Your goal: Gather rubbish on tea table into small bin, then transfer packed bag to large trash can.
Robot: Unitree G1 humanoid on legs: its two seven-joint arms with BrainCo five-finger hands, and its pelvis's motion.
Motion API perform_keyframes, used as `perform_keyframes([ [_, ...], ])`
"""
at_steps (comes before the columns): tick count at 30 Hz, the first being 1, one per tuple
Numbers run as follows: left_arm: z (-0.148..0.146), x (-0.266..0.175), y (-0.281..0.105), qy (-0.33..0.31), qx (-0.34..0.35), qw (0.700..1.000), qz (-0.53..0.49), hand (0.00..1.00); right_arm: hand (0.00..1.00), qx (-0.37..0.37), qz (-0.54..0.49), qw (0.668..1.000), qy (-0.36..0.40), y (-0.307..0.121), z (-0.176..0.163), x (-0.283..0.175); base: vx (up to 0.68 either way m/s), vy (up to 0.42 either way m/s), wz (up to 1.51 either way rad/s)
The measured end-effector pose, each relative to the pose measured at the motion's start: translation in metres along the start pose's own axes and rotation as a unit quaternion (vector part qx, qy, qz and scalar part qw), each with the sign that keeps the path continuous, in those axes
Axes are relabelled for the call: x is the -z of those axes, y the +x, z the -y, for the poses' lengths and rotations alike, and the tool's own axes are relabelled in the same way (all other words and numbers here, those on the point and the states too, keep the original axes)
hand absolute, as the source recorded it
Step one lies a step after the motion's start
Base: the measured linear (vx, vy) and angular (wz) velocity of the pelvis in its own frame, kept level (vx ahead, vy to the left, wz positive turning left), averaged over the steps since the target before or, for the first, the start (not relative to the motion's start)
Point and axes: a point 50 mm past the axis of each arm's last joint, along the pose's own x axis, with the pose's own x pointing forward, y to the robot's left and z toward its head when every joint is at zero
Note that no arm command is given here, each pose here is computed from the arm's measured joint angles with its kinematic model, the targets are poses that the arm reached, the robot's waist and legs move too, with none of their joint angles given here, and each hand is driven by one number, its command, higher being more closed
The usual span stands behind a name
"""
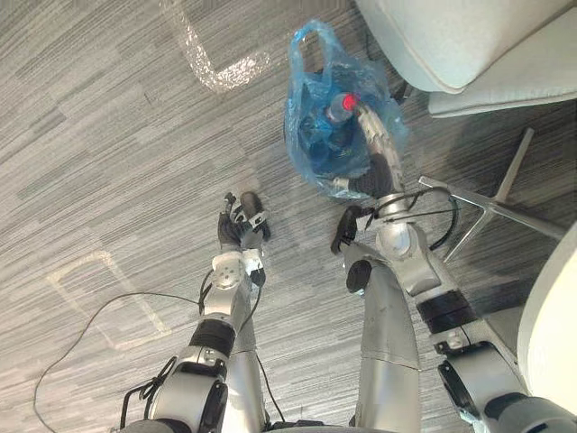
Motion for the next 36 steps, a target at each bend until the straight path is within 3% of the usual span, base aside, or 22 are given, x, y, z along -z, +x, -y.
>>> perform_keyframes([
  [5,-0.003,0.001,0.000,-0.026,-0.008,1.000,-0.007,0.00,0.00,-0.076,-0.024,0.995,-0.062,-0.002,-0.023,0.016,-0.03,-0.026,-0.04],
  [6,-0.004,0.001,0.000,-0.054,-0.010,0.998,-0.011,0.00,0.00,-0.128,-0.039,0.985,-0.107,0.004,-0.036,0.025,-0.04,-0.047,-0.08],
  [18,-0.001,-0.010,0.006,-0.101,-0.009,0.995,0.005,0.00,0.00,-0.167,-0.081,0.967,-0.175,0.032,-0.041,0.036,-0.02,-0.023,0.03],
  [19,-0.001,-0.010,0.006,-0.101,-0.009,0.995,0.005,0.00,1.00,-0.167,-0.082,0.967,-0.174,0.033,-0.041,0.035,-0.02,-0.042,0.09],
  [26,0.001,-0.025,0.007,-0.141,-0.008,0.989,0.035,0.00,1.00,-0.149,-0.084,0.969,-0.180,0.052,-0.032,0.029,-0.03,-0.040,0.09],
  [36,0.007,-0.030,0.007,-0.154,-0.001,0.987,0.043,0.00,1.00,-0.109,-0.079,0.983,-0.128,0.061,-0.022,0.018,-0.04,-0.037,0.03],
])
